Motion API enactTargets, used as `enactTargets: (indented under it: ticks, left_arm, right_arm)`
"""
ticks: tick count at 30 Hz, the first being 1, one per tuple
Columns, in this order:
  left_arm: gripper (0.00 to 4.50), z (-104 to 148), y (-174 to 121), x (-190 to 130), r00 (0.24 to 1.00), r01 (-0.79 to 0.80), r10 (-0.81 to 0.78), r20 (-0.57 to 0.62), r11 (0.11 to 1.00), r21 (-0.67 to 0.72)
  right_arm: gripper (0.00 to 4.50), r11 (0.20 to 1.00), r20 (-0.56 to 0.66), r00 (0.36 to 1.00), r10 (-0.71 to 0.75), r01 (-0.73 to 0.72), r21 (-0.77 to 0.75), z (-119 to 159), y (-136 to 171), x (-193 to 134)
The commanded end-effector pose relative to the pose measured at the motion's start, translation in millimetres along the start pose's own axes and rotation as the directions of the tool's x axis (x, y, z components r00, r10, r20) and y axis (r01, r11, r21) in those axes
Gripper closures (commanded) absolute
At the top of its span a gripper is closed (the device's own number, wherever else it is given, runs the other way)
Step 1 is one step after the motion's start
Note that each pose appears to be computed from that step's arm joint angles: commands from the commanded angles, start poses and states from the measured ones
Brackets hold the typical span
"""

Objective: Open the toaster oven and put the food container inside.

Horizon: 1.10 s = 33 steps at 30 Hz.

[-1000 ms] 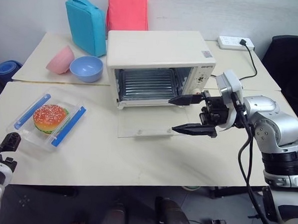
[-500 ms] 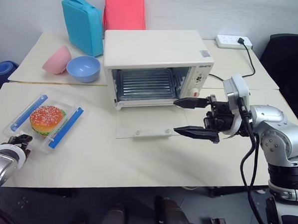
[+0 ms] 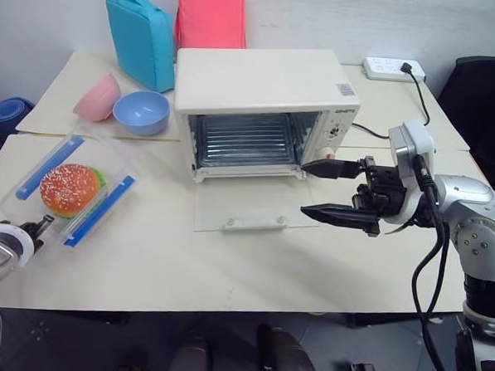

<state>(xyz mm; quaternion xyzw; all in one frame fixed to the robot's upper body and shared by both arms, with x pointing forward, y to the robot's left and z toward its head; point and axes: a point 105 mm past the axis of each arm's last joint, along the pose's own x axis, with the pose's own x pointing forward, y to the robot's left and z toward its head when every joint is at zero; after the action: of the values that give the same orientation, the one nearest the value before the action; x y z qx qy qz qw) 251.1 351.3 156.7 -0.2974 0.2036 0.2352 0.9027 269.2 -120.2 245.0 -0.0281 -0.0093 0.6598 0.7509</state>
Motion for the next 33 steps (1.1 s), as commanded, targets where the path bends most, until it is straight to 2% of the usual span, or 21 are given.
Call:
enactTargets:
  ticks: [1, 5, 10, 15, 22, 25, 27, 29, 33]
  left_arm:
    - [4.41, 4, -33, -14, 0.979, 0.204, -0.203, -0.024, 0.967, 0.155]
    - [4.41, -14, -65, -35, 0.910, 0.412, -0.377, -0.172, 0.864, 0.289]
    - [4.41, -37, -93, -45, 0.831, 0.549, -0.457, -0.317, 0.766, 0.336]
    - [4.41, -47, -127, -30, 0.818, 0.566, -0.459, -0.347, 0.749, 0.344]
    - [4.41, -78, -188, -13, 0.773, 0.619, -0.463, -0.433, 0.701, 0.356]
    - [4.41, -90, -207, -4, 0.777, 0.611, -0.440, -0.451, 0.699, 0.371]
    - [3.71, -93, -215, -1, 0.782, 0.606, -0.430, -0.451, 0.697, 0.385]
    - [3.19, -94, -224, -1, 0.775, 0.615, -0.446, -0.447, 0.694, 0.374]
    - [1.97, -87, -232, -2, 0.765, 0.636, -0.487, -0.422, 0.676, 0.372]
  right_arm:
    - [0.00, 0.995, -0.004, 0.999, -0.042, 0.041, -0.090, 10, 2, -6]
    - [0.00, 0.992, -0.013, 0.997, -0.082, 0.080, -0.094, 5, 2, -11]
    - [0.00, 0.990, -0.014, 0.994, -0.107, 0.105, -0.093, 2, 4, -15]
    - [0.00, 0.984, -0.016, 0.988, -0.153, 0.151, -0.096, 0, 5, -23]
    - [0.00, 0.970, -0.031, 0.974, -0.225, 0.221, -0.103, -3, 8, -39]
    - [0.00, 0.960, -0.029, 0.964, -0.264, 0.259, -0.103, -6, 10, -44]
    - [0.00, 0.952, -0.030, 0.957, -0.290, 0.285, -0.107, -8, 10, -47]
    - [0.00, 0.941, -0.045, 0.945, -0.324, 0.317, -0.115, -14, 8, -51]
    - [0.00, 0.919, -0.065, 0.922, -0.381, 0.370, -0.138, -22, 5, -57]
